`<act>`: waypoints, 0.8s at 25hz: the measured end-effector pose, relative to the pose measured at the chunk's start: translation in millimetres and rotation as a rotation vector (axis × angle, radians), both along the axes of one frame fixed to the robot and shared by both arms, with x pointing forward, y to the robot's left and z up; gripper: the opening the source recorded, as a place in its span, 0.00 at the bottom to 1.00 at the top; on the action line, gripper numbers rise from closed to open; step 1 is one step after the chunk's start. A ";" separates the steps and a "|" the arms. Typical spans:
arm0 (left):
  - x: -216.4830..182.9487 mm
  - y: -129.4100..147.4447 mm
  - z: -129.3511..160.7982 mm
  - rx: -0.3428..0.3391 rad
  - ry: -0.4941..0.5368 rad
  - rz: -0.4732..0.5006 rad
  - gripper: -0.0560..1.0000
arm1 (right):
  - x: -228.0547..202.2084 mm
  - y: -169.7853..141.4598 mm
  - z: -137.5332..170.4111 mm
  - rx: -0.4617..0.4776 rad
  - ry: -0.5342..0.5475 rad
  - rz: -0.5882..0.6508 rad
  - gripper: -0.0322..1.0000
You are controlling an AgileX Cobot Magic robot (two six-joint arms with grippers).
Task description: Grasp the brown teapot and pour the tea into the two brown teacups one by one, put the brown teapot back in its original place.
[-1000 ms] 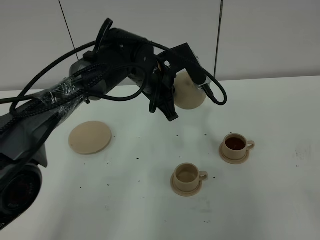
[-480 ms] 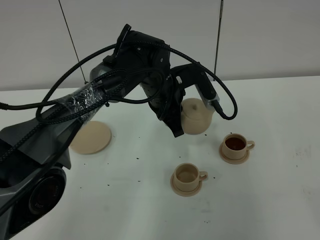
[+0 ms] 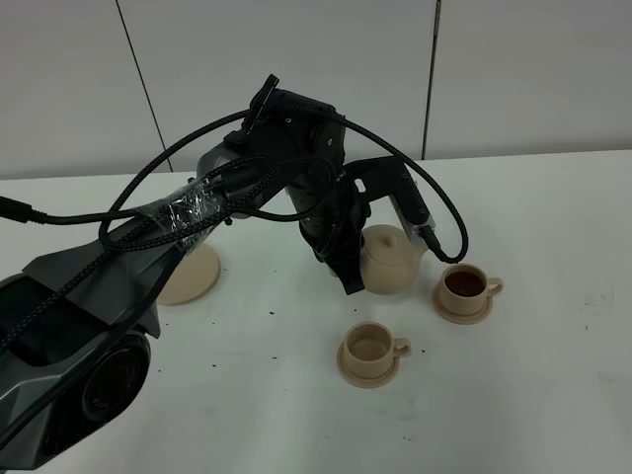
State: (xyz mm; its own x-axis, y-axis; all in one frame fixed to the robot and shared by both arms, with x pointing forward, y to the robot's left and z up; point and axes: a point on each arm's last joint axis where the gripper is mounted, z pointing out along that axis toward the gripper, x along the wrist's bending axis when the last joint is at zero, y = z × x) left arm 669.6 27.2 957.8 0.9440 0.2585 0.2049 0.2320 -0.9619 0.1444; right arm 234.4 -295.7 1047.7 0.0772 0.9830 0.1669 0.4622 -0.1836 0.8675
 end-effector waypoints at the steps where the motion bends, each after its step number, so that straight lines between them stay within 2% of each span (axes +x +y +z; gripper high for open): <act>1: 0.0 -0.4 -0.4 -0.001 0.000 -0.012 0.21 | 0.0 0.0 0.0 0.000 0.000 0.000 0.26; 11: 0.4 -2.3 -0.1 -0.010 -0.010 -0.064 0.21 | 0.0 0.0 0.0 0.000 0.000 0.000 0.26; 20: -2.5 -0.6 -0.8 0.008 0.024 -0.060 0.21 | 0.0 0.0 0.0 0.000 0.000 0.000 0.26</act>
